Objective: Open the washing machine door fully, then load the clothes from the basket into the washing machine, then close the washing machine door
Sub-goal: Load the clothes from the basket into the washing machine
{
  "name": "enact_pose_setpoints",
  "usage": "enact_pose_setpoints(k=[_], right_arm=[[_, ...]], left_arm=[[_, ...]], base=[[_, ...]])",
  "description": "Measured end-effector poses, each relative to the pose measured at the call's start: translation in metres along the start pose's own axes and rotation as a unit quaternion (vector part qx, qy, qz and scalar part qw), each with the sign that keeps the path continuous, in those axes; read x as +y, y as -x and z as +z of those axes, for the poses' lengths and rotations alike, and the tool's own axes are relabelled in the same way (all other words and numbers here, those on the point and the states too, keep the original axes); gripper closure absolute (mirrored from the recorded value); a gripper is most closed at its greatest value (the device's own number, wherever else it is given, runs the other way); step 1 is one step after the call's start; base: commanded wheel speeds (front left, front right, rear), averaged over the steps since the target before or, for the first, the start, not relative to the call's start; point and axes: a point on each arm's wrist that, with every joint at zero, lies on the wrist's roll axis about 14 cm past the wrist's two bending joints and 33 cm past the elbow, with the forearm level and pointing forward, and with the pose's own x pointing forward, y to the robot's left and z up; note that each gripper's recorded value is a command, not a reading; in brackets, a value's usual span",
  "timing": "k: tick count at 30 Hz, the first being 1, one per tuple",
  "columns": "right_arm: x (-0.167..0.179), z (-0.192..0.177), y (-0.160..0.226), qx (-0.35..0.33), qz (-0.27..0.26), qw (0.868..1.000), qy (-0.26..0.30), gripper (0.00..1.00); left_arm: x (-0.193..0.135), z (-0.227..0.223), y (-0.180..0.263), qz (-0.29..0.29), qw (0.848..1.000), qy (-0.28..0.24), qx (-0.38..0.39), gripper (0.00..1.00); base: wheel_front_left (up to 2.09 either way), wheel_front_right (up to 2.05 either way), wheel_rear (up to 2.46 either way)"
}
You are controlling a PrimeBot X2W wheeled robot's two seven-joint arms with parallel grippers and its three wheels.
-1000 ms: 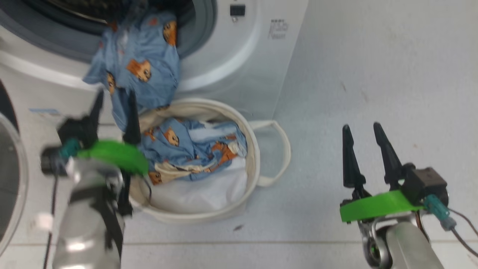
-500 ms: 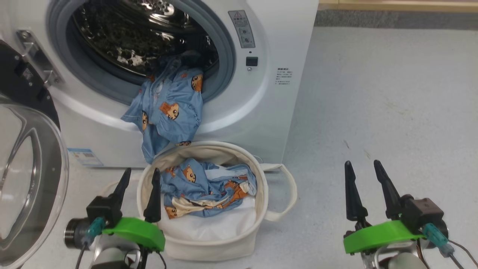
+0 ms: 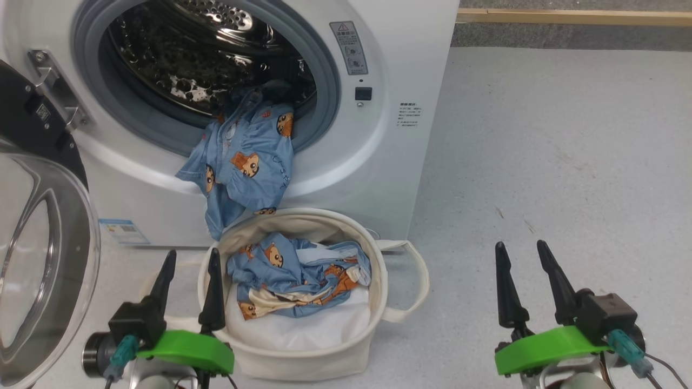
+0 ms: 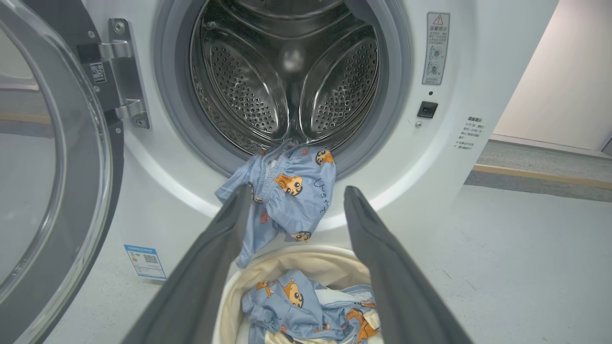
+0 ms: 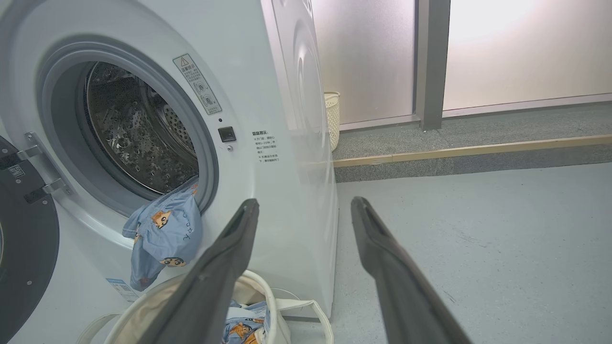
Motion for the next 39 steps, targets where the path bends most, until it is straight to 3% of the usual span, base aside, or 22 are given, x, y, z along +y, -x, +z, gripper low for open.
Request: enact_pose_setpoints(k=[14, 20, 33, 39], right_arm=[[-0.004, -0.005, 0.001, 0.007, -0.006, 1.000, -0.005, 0.00], [-0.007, -0.015, -0.002, 0.021, -0.010, 1.000, -0.009, 0.00], [-0.019, -0.050, -0.043, 0.052, -0.005, 0.999, 0.002, 0.00], [-0.052, -0.077, -0.055, 0.075, -0.042, 0.996, 0.003, 0.00]], left_arm=[[-0.009, -0.018, 0.000, -0.012, 1.000, 0.000, 0.026, 0.00], [-0.007, -0.048, -0.003, -0.008, 0.997, 0.024, 0.072, 0.00], [0.000, -0.081, -0.095, 0.002, 0.990, 0.077, 0.114, 0.00], [-0.006, -0.117, -0.136, -0.006, 0.985, 0.072, 0.160, 0.00]], base=[[0.00, 0.00, 0.00], [0.00, 0.00, 0.00], [0.00, 0.00, 0.00], [0.00, 0.00, 0.00]])
